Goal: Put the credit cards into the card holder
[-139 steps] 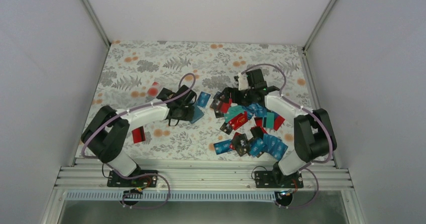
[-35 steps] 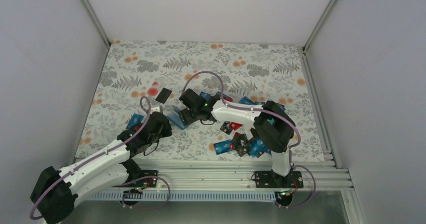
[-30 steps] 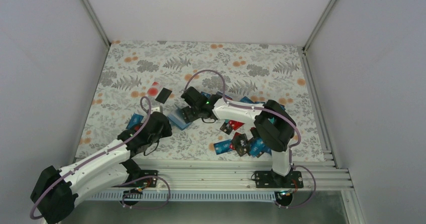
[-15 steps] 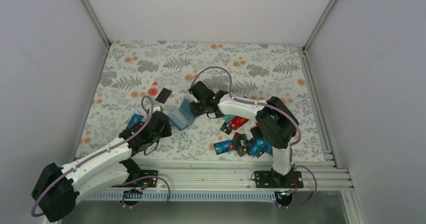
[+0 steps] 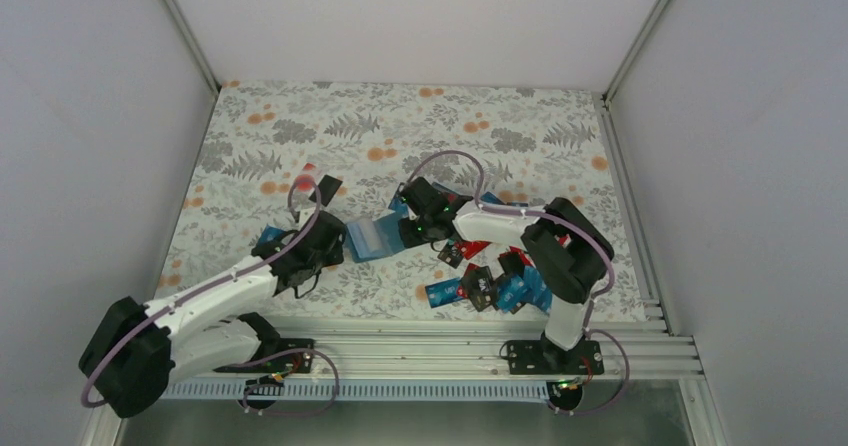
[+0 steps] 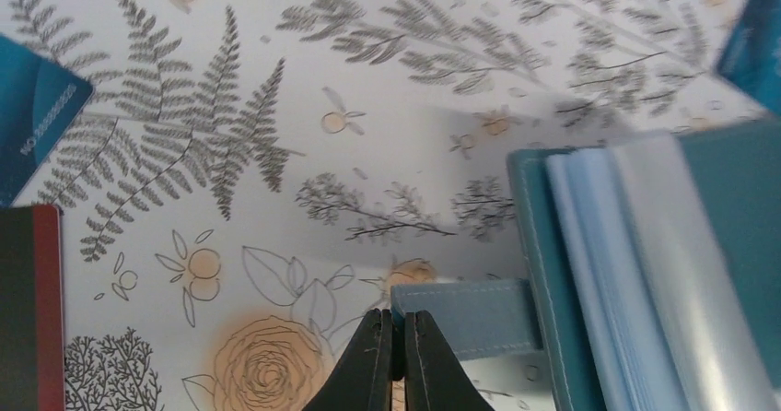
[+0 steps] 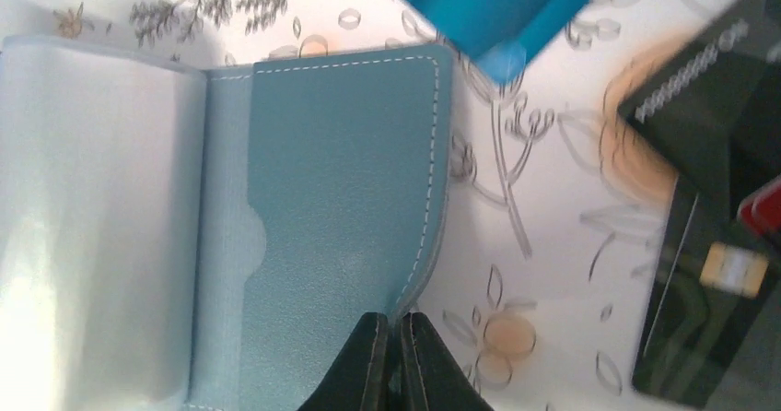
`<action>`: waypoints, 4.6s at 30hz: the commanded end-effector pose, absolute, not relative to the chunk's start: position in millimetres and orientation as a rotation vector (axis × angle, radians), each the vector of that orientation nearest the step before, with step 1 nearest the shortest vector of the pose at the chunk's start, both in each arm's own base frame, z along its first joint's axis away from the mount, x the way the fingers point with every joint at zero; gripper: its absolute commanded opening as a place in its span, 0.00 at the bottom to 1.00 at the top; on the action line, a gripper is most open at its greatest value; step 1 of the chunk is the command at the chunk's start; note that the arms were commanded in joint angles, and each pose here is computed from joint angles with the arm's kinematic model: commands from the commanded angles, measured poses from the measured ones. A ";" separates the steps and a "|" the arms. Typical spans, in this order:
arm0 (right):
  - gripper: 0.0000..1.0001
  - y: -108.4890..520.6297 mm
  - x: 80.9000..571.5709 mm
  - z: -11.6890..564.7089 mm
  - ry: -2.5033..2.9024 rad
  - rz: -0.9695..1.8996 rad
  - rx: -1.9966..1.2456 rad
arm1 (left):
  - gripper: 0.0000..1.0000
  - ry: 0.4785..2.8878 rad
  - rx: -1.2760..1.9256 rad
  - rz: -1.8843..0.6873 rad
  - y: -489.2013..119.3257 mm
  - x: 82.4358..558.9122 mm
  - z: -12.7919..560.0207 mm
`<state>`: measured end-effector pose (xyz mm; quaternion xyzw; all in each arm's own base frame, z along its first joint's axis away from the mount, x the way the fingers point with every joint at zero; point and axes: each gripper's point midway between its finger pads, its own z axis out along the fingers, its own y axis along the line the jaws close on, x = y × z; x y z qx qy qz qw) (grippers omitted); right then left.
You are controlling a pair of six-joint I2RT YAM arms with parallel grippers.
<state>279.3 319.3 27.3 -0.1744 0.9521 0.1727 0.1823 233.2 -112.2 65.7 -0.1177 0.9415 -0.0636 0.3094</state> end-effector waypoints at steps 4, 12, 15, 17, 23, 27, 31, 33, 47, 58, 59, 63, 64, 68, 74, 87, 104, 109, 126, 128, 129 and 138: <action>0.05 286.1 250.0 15.2 2.804 0.456 -0.325 | 0.04 2.553 -0.482 -0.068 -91.7 235.6 42.8; 0.08 281.2 243.3 2.1 2.829 0.458 -0.298 | 0.26 2.491 -0.343 -0.230 -121.8 256.3 75.3; 0.15 283.3 242.8 4.2 2.827 0.476 -0.303 | 0.31 2.474 -0.295 -0.264 -128.1 257.1 87.2; 0.21 283.2 242.9 6.4 2.822 0.479 -0.302 | 0.32 2.477 -0.247 -0.308 -136.3 256.9 91.5; 0.39 283.2 246.5 17.6 2.797 0.473 -0.311 | 0.38 2.498 -0.202 -0.358 -149.4 252.2 86.5; 0.49 290.8 250.3 31.8 2.763 0.513 -0.352 | 0.43 2.505 -0.149 -0.439 -163.2 250.6 80.0; 0.54 299.4 251.6 44.4 2.732 0.561 -0.406 | 0.43 2.542 -0.121 -0.440 -167.2 247.8 64.3; 0.56 304.0 251.3 49.1 2.718 0.586 -0.444 | 0.43 2.553 -0.105 -0.439 -169.2 247.6 59.2; 0.64 342.7 243.9 110.1 2.563 0.794 -0.663 | 0.23 2.600 -0.063 -0.417 -169.9 242.3 34.9; 0.60 387.3 210.1 124.0 2.501 0.866 -0.827 | 0.17 2.592 -0.076 -0.427 -166.8 238.7 27.9; 0.60 390.9 207.4 125.1 2.493 0.867 -0.839 | 0.17 2.592 -0.073 -0.433 -167.1 238.1 26.8; 0.58 396.9 204.3 94.9 2.566 0.788 -0.827 | 0.13 2.588 -0.075 -0.459 -168.8 236.2 24.6; 0.58 395.5 205.6 86.4 2.588 0.760 -0.811 | 0.13 2.589 -0.076 -0.468 -169.2 235.7 23.9; 0.57 394.3 208.1 64.6 2.635 0.699 -0.772 | 0.12 2.585 -0.081 -0.494 -170.6 234.0 22.3; 0.58 390.7 215.3 43.6 2.661 0.570 -0.738 | 0.12 2.590 -0.087 -0.511 -169.7 231.5 17.6; 0.62 370.8 229.5 26.3 2.645 0.258 -0.710 | 0.11 2.602 -0.084 -0.472 -164.4 231.5 13.5; 0.63 345.6 265.0 48.0 2.521 -0.034 -0.633 | 0.10 2.619 -0.091 -0.434 -158.6 228.4 8.3; 0.61 364.1 255.9 54.3 2.518 0.122 -0.733 | 0.10 2.609 -0.111 -0.470 -159.9 226.0 20.1; 0.59 358.1 251.3 28.3 2.577 0.136 -0.773 | 0.46 2.544 -0.041 -0.746 -187.3 212.1 59.1; 0.57 354.5 251.9 24.9 2.592 0.147 -0.763 | 0.47 2.551 -0.030 -0.750 -189.3 211.7 56.3; 0.56 353.0 251.8 23.2 2.599 0.149 -0.761 | 0.47 2.554 -0.020 -0.756 -190.8 211.0 55.5; 0.45 348.4 252.4 20.4 2.619 0.170 -0.747 | 0.52 2.560 0.041 -0.763 -199.4 210.6 50.9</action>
